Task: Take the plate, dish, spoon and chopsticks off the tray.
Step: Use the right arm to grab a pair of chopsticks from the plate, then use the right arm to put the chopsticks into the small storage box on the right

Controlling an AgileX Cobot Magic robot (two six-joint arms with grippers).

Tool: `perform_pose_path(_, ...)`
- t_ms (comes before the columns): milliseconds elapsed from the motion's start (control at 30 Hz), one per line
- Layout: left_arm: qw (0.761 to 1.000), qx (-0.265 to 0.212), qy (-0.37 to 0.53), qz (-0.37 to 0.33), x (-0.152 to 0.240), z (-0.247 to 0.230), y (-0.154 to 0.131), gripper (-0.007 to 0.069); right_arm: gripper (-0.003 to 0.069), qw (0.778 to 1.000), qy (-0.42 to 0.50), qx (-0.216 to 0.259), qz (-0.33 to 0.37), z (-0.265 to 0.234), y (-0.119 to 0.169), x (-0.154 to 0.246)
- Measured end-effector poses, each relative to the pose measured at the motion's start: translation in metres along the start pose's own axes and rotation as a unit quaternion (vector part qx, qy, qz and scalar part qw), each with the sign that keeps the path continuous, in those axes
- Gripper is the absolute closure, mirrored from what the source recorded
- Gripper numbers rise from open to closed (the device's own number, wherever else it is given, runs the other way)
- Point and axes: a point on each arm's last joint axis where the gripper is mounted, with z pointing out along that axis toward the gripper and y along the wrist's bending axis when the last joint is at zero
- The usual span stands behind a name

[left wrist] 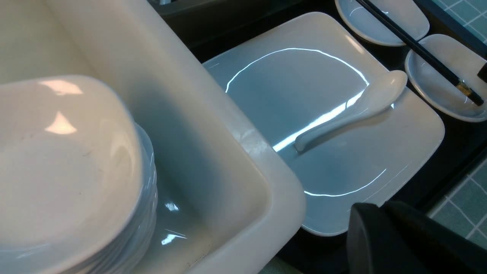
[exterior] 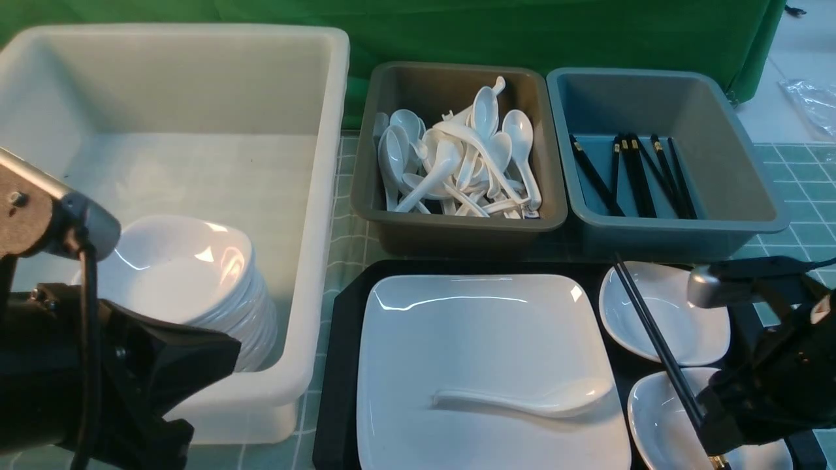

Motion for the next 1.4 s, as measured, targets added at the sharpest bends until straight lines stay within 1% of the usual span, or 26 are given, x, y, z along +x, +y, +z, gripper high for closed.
perform_pose_path(267,1.000,-0.003,-0.007,0.004,-0.001,0.000,0.001,0.0608,0.0194,1.000,0.005,0.010,-0.008,0.031,-0.007,-0.017)
perform_pose_path(400,1.000,-0.003,-0.007,0.008,-0.001,0.000,0.000,0.0608,0.0230,1.000,0.018,0.010,-0.019,0.043,-0.009,-0.019)
perform_pose_path(433,1.000,-0.003,-0.007,0.008,-0.001,0.000,0.000,0.0608,0.0253,1.000,0.018,0.011,-0.021,0.043,-0.010,-0.020)
perform_pose_path(533,1.000,0.000,-0.008,0.007,-0.001,0.000,0.000,0.0608,0.0377,0.999,0.018,0.011,-0.031,0.044,-0.010,-0.021)
perform_pose_path(567,1.000,0.000,-0.008,0.007,-0.001,0.000,0.000,0.0608,0.0384,0.999,0.018,0.011,-0.032,0.044,-0.010,-0.021)
perform_pose_path(633,1.000,0.000,-0.008,0.012,-0.001,0.000,0.000,0.0608,0.0504,0.999,0.020,0.011,-0.045,0.044,-0.010,-0.020)
perform_pose_path(733,1.000,0.000,-0.008,0.012,-0.001,0.000,0.000,0.0608,0.0509,0.998,0.035,0.003,-0.057,0.039,-0.008,-0.020)
perform_pose_path(833,1.000,0.000,-0.010,0.012,-0.002,0.000,0.000,0.0608,0.0509,0.997,0.037,-0.005,-0.070,0.017,-0.001,-0.019)
perform_pose_path(900,1.000,-0.003,-0.023,0.009,-0.004,0.000,0.000,0.0608,0.0509,0.997,-0.002,-0.004,-0.082,-0.010,0.007,-0.022)
perform_pose_path(933,1.000,-0.004,-0.028,0.008,-0.005,-0.001,0.001,0.0608,0.0509,0.996,-0.011,-0.003,-0.083,-0.014,0.008,-0.024)
perform_pose_path(967,0.999,-0.006,-0.042,0.004,-0.007,-0.001,0.001,0.0608,0.0509,0.994,-0.061,0.002,-0.090,-0.037,0.012,-0.030)
perform_pose_path(1000,0.999,-0.006,-0.044,0.003,-0.008,-0.001,0.001,0.0608,0.0509,0.993,-0.070,0.003,-0.091,-0.041,0.013,-0.031)
perform_pose_path(1033,0.998,-0.010,-0.068,-0.003,-0.012,-0.002,0.002,0.0608,0.0509,0.986,-0.137,0.013,-0.092,-0.063,0.015,-0.041)
perform_pose_path(1100,0.995,-0.017,-0.102,-0.011,-0.018,-0.003,0.003,0.0608,0.0509,0.970,-0.232,0.029,-0.074,-0.090,0.011,-0.067)
perform_pose_path(1133,0.993,-0.019,-0.116,-0.013,-0.020,-0.003,0.003,0.0608,0.0509,0.964,-0.258,0.032,-0.061,-0.096,0.007,-0.077)
perform_pose_path(1233,0.988,-0.030,-0.150,-0.005,-0.027,-0.005,0.005,0.0608,0.0509,0.951,-0.307,0.032,-0.029,-0.103,-0.006,-0.112)
perform_pose_path(1300,0.984,-0.037,-0.173,0.002,-0.031,-0.007,0.006,0.0608,0.0509,0.944,-0.329,0.033,-0.006,-0.093,-0.020,-0.147)
perform_pose_path(1333,0.983,-0.040,-0.181,0.004,-0.032,-0.007,0.007,0.0608,0.0509,0.940,-0.339,0.034,-0.001,-0.093,-0.024,-0.158)
perform_pose_path(1367,0.981,-0.039,-0.188,0.002,-0.033,-0.008,0.007,0.0608,0.0509,0.938,-0.346,0.034,0.012,-0.082,-0.032,-0.179)
perform_pose_path(1400,0.981,-0.038,-0.191,-0.001,-0.034,-0.008,0.007,0.0608,0.0506,0.938,-0.346,0.033,0.016,-0.076,-0.036,-0.190)
